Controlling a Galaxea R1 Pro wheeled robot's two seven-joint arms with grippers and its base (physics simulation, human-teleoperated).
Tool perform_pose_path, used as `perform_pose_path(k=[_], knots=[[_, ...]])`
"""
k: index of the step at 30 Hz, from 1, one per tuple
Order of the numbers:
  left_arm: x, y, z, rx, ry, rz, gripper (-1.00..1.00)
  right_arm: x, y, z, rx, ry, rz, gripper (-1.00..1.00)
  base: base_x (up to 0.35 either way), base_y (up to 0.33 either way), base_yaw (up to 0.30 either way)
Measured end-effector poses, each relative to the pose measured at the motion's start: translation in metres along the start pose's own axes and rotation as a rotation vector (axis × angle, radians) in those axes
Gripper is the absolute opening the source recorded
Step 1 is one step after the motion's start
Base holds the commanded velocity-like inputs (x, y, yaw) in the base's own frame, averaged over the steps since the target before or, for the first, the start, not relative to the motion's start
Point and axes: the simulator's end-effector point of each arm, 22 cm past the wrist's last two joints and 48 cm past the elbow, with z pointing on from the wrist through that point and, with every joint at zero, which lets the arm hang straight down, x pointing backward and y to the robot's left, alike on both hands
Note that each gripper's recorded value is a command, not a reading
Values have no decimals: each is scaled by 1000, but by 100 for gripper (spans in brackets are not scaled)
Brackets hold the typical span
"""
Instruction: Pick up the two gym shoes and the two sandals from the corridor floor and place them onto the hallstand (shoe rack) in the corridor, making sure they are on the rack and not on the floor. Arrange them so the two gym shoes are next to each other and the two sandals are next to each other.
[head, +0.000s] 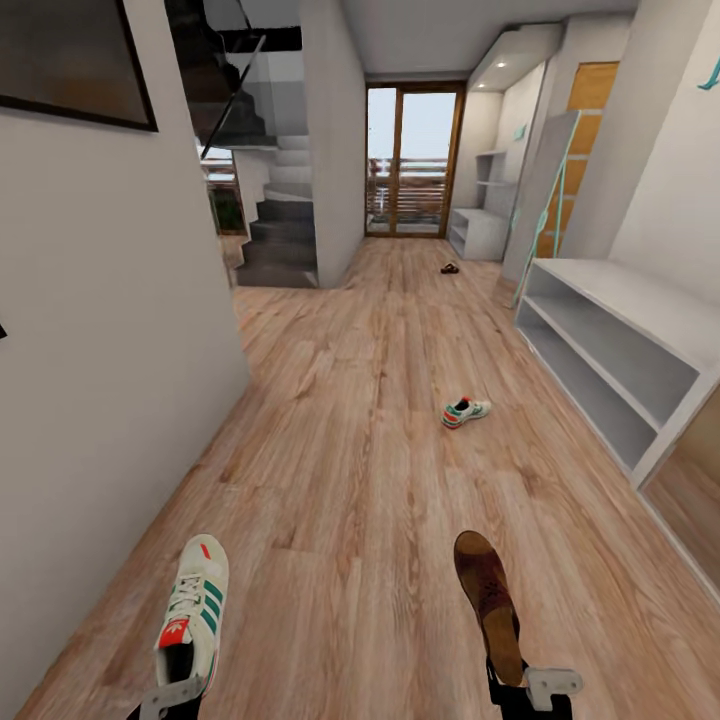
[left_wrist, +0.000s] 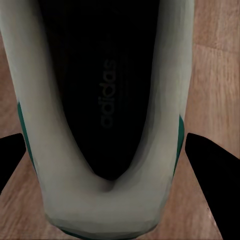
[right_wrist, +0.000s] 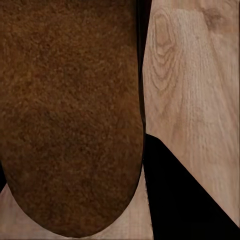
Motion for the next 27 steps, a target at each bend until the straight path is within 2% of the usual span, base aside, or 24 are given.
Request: perform_pose_path(k=[5, 27], knots=[[0, 0, 0, 0, 1, 0, -100, 0, -3, 0, 19, 2, 3, -100, 340, 0, 0], [-3, -2, 0, 2, -7, -2, -100, -1, -2, -1, 14, -2, -3, -100, 340, 8, 0]])
